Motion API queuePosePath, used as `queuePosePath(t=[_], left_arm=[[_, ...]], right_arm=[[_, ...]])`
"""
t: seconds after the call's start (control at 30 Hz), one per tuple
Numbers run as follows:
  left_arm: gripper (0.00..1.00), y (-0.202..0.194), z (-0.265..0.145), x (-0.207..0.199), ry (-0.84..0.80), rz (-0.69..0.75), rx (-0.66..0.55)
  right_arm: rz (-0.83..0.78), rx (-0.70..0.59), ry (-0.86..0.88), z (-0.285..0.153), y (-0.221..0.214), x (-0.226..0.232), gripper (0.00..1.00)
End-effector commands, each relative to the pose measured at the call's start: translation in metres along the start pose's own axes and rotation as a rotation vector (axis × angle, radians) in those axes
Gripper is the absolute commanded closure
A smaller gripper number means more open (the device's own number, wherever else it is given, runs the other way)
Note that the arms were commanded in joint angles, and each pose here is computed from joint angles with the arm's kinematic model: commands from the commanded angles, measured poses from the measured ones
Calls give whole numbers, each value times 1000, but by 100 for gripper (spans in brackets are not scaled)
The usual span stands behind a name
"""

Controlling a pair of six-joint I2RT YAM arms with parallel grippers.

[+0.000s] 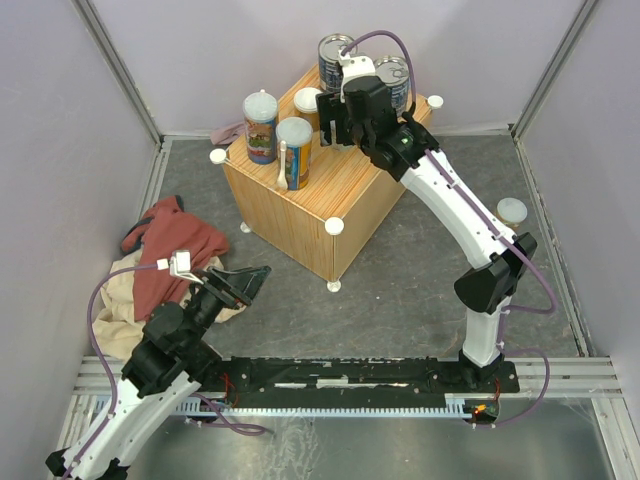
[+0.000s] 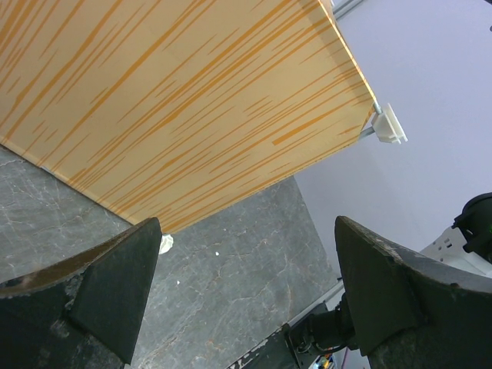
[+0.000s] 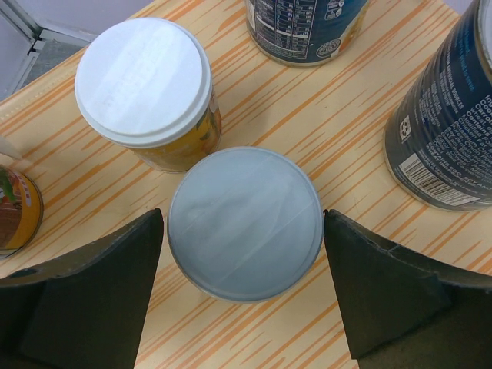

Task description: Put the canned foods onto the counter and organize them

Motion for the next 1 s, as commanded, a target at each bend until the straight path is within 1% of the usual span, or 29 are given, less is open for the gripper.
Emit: queuePosePath(t=[0.0, 0.07, 0.23, 0.73, 0.83, 0.97], left_arm=[[1, 12, -6, -14, -61, -16, -31], [1, 12, -6, -14, -61, -16, -31], [1, 12, -6, -14, -62, -18, -27], [1, 10, -5, -14, -66, -30, -23], [1, 10, -5, -14, -67, -30, -23], [1, 10, -5, -14, -68, -30, -23]], right_arm=[[43, -96, 26, -14, 26, 0, 7], [41, -96, 28, -14, 26, 0, 5], [43, -107, 34, -19, 29, 0, 3], [58, -163, 76, -49, 43, -6, 0], [65, -183, 99, -60, 48, -6, 0], [76, -229, 126, -85, 51, -10, 0]])
Point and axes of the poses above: each gripper's point midway between its finger pads, its own z axis out along the fingers, its own x axis along the line the jaws close on, y = z × x, the point moved 9 cm from there along -z, back along the fingers, and after that the axes turned 5 degrees about z, right-handed, at the moved point
